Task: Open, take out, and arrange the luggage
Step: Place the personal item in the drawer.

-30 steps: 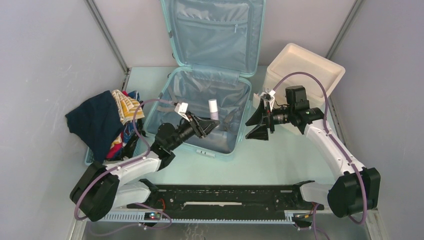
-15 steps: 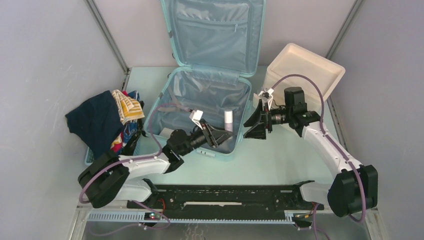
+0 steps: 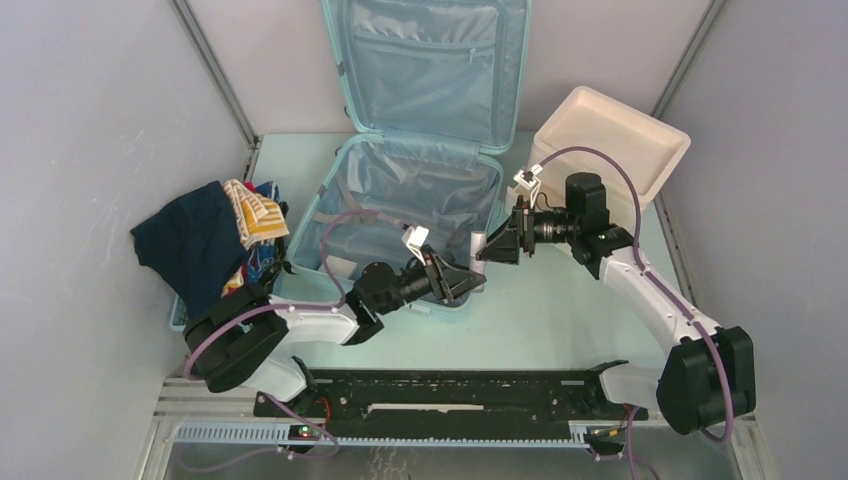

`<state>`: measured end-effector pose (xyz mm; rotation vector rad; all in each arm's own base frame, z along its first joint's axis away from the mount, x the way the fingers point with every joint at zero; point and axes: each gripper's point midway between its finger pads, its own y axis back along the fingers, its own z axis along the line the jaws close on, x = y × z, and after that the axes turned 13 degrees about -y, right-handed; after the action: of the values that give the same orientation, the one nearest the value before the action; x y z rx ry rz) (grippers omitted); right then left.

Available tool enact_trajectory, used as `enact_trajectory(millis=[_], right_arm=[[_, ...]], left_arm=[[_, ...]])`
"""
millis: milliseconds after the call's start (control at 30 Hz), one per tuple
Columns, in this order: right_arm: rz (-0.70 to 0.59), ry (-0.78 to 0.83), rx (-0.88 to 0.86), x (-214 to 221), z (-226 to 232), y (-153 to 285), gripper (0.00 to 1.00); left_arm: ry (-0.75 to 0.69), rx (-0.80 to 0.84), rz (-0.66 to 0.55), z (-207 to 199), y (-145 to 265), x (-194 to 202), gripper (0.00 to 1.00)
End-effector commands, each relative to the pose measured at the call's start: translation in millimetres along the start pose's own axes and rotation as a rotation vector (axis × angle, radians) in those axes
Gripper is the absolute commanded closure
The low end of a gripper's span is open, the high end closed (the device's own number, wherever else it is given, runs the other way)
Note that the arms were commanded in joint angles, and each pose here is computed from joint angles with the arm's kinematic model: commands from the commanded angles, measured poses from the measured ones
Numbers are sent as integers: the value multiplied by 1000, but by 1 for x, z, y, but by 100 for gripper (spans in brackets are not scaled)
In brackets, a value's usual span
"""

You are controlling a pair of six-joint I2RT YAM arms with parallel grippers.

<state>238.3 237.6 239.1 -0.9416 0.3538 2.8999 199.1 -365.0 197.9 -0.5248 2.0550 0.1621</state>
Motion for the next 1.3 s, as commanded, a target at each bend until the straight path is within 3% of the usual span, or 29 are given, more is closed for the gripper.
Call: enact_trajectory(millis=[0, 100, 133, 233, 467, 533, 733, 767, 800, 833, 1067, 1267], right_arm=[[10, -20, -16, 2, 3, -8, 18], [29, -28, -15, 7, 1, -14, 22], [35, -30, -17, 8, 1, -16, 27], [50, -34, -29, 11, 2, -19, 54], [62, -21, -51, 13, 5, -19, 100], [67, -17, -54, 13, 6, -18, 100], [70, -10, -57, 13, 8, -17, 100], [69, -6, -56, 13, 8, -17, 100], [70, -4, -56, 13, 8, -17, 100], [69, -1, -55, 12, 9, -17, 100], [63, 16, -48, 9, 9, -13, 100], [40, 75, -33, 1, 12, -1, 100]], left_arm=[[-15, 101, -135, -32, -15, -43, 100], [-14, 106, -134, -33, -16, -42, 100], [-13, 108, -135, -34, -17, -42, 100], [-13, 109, -136, -35, -17, -43, 100], [-15, 105, -133, -33, -17, -40, 100], [-16, 107, -127, -33, -17, -38, 98], [-21, 138, -86, -35, -20, -28, 74], [-25, 141, -80, -35, -20, -27, 61], [-27, 143, -76, -34, -20, -25, 11], [-30, 145, -74, -35, -19, -25, 2], [-74, 110, -49, -29, -13, -22, 0], [-198, -13, 23, -9, 7, -16, 0]])
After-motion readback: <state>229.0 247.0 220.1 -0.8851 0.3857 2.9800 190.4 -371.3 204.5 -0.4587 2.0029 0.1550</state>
